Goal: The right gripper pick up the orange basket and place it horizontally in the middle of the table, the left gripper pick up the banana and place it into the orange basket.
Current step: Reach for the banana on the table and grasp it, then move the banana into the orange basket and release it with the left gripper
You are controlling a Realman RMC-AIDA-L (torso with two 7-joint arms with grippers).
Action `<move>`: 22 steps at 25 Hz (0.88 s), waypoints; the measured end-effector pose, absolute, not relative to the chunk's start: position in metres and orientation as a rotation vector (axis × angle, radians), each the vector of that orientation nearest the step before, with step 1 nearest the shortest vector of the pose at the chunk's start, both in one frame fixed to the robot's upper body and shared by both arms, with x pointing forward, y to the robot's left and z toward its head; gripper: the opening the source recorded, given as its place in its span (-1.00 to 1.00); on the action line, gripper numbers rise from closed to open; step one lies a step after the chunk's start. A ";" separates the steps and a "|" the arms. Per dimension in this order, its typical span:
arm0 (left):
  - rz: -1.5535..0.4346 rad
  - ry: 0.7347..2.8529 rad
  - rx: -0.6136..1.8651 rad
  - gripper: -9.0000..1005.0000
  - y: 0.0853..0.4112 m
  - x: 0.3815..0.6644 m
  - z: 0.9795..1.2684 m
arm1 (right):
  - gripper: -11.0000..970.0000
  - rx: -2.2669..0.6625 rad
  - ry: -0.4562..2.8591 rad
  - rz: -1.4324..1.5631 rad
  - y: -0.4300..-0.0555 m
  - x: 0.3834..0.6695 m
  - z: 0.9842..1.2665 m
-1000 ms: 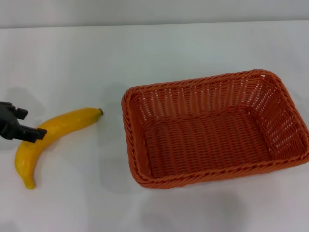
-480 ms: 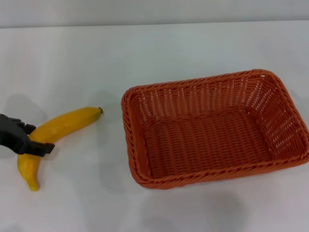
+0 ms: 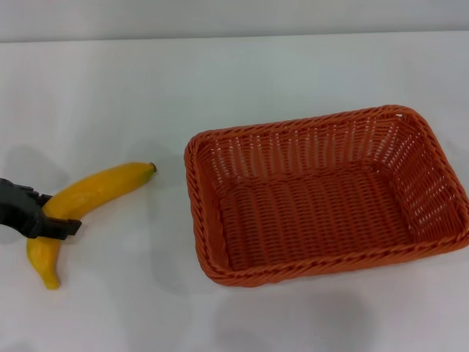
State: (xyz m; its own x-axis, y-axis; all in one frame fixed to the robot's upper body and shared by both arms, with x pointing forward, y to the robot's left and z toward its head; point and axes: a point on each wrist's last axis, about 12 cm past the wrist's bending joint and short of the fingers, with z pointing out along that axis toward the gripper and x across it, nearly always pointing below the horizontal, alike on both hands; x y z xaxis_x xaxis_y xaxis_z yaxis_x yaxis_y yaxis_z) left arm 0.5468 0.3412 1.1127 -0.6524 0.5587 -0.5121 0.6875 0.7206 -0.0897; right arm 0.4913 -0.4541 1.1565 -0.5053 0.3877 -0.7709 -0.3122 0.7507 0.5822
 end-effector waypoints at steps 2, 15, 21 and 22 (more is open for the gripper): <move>-0.380 2.468 0.946 0.54 0.342 0.547 1.113 | -0.18 0.060 1.921 0.852 -0.454 0.491 1.156; -0.434 2.308 0.831 0.05 0.349 0.552 1.143 | -0.18 0.063 1.918 0.853 -0.458 0.487 1.157; -0.551 2.108 0.990 0.03 0.321 0.555 1.201 | -0.18 0.045 1.897 0.848 -0.459 0.490 1.163; -0.583 2.078 1.034 0.03 0.311 0.557 1.212 | -0.18 0.040 1.896 0.846 -0.459 0.491 1.164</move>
